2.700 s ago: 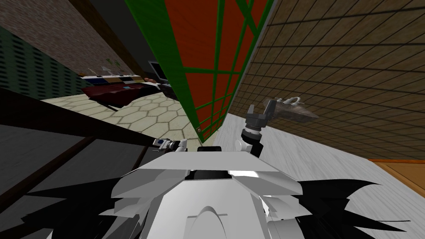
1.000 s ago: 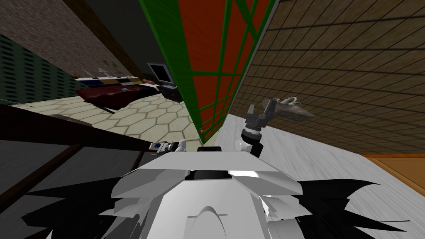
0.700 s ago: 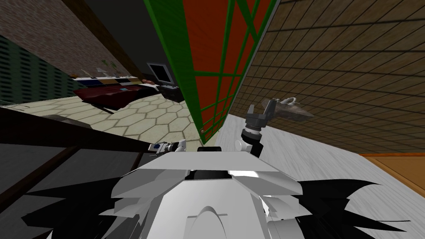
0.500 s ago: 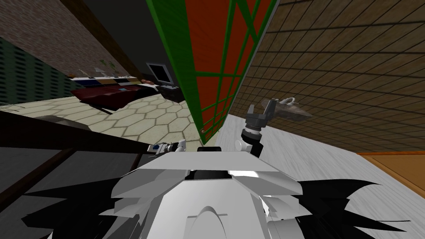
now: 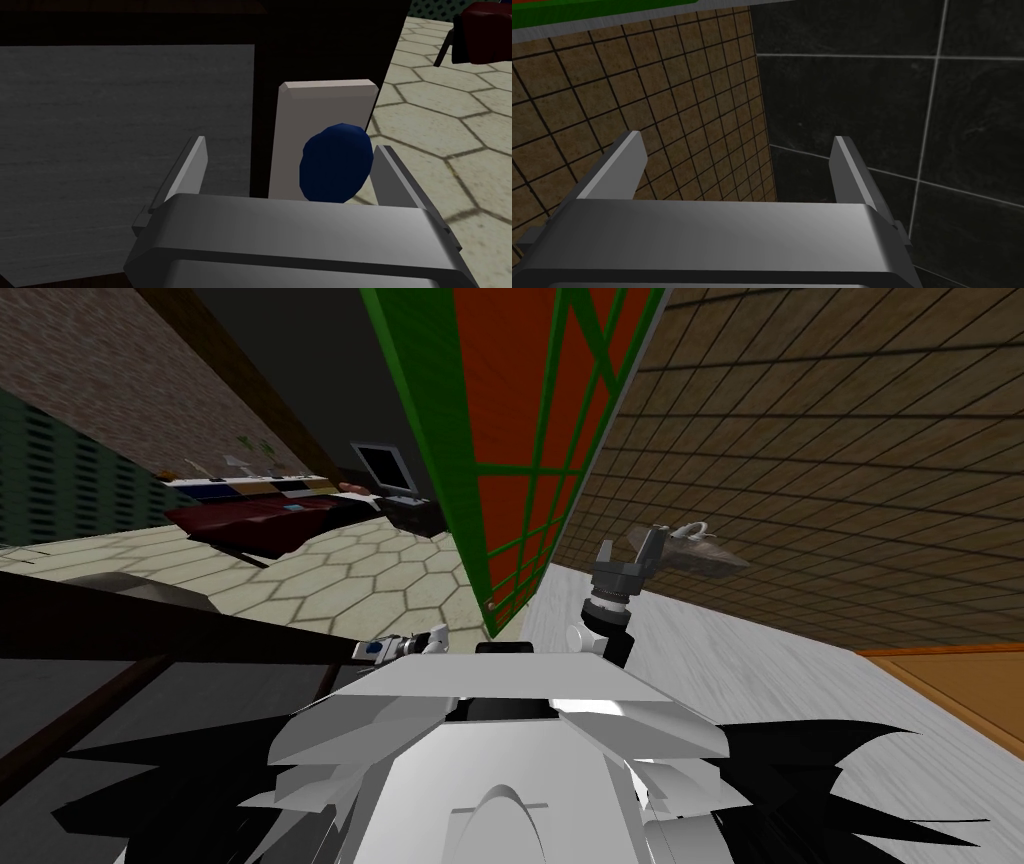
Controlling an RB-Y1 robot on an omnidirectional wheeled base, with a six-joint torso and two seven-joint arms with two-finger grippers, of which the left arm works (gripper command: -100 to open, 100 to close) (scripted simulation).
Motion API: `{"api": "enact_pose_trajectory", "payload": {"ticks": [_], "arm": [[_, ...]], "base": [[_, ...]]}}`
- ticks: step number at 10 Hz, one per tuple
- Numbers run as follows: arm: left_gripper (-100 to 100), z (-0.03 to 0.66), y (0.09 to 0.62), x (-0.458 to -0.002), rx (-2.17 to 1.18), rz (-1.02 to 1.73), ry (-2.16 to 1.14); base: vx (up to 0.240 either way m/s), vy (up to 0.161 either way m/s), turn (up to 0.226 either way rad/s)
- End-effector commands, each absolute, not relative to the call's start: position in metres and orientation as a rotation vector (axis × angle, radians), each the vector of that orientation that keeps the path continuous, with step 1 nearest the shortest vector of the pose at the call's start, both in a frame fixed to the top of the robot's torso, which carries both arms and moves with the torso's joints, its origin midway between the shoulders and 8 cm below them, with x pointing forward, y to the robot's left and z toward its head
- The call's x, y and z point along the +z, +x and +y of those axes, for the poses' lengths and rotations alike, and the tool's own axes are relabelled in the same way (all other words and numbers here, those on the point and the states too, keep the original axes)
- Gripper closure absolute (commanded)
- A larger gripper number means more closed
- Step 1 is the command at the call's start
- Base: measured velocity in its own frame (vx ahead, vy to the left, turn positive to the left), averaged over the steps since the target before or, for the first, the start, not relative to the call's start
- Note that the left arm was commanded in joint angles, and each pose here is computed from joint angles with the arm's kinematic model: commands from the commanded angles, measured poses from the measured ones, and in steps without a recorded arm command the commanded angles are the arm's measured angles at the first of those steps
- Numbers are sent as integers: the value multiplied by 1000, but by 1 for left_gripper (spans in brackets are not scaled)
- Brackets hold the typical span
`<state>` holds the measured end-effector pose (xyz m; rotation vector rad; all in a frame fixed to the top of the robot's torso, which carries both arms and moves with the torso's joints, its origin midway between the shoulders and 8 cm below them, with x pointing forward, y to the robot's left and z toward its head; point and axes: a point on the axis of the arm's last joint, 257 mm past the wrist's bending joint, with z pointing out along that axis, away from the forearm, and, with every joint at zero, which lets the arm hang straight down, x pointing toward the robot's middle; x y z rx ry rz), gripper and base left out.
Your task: Push the door open
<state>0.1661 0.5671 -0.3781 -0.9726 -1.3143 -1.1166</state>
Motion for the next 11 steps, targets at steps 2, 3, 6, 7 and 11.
{"api": "enact_pose_trajectory", "payload": {"ticks": [2, 3, 6, 7, 11], "arm": [[100, 567, 143, -375, -1064, -1344, -889], [100, 567, 143, -375, -1064, -1344, -889], [100, 561, 123, -379, -995, -1372, -844], [100, 558, 117, -380, -972, -1381, -829], [100, 549, 100, -384, -908, -1404, -791]], "base": [[14, 74, -45], [17, 67, -26], [27, 84, -53], [42, 105, -91], [33, 74, -11]]}}
